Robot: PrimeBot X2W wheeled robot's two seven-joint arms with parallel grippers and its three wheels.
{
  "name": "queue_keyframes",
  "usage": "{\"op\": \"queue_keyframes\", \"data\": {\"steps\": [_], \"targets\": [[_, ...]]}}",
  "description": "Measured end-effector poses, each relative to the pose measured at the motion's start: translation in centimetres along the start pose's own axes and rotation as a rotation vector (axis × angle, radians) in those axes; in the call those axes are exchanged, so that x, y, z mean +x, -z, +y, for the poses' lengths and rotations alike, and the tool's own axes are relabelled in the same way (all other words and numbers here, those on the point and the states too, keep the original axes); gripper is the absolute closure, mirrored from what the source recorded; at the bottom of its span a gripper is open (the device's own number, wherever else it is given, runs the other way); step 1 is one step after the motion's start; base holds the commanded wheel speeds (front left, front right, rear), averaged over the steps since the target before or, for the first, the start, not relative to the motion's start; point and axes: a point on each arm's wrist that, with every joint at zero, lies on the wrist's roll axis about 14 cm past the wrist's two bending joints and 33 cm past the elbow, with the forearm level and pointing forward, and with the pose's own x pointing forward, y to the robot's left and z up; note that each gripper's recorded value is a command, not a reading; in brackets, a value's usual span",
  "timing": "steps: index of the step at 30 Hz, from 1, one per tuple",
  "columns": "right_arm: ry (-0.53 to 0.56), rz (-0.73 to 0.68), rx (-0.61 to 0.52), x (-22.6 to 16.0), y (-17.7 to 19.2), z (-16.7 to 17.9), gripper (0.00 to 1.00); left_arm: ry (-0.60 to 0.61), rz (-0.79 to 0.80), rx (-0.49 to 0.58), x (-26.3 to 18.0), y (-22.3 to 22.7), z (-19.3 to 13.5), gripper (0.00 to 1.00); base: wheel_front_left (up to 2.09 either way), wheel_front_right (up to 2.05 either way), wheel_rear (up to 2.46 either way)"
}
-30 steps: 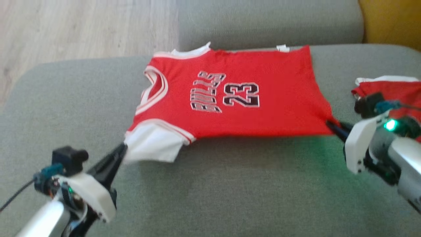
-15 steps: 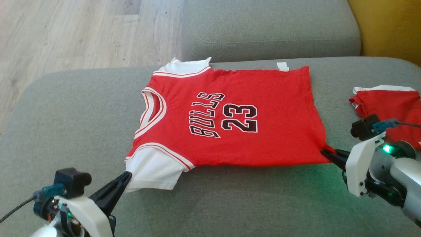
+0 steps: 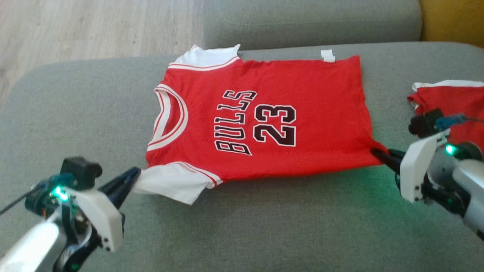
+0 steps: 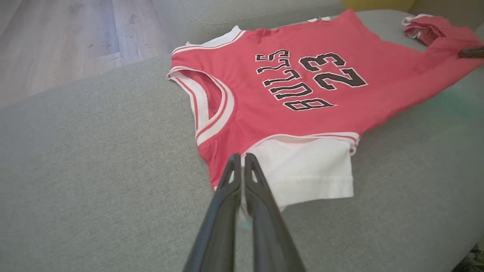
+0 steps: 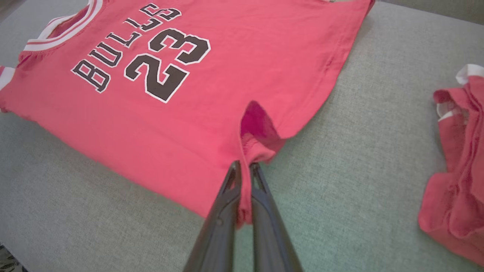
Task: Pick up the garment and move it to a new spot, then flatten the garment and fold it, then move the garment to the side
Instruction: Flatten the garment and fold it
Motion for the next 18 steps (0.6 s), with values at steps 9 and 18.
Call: {"op": "queue_keyframes", "data": {"steps": [9,18], "targets": [[0.014,0.068,0.041,1.8,-0.7,-1.3,1.0,-0.055,0.075,0.118,3.1,-2.7,3.4,1.0,0.0,0.0,0.0],[0.024,0.107,0.075,4.0,-1.5,-2.4,1.0,-0.1,0.141,0.239,6.9,-5.0,6.2,1.0,0.0,0.0,0.0]]}}
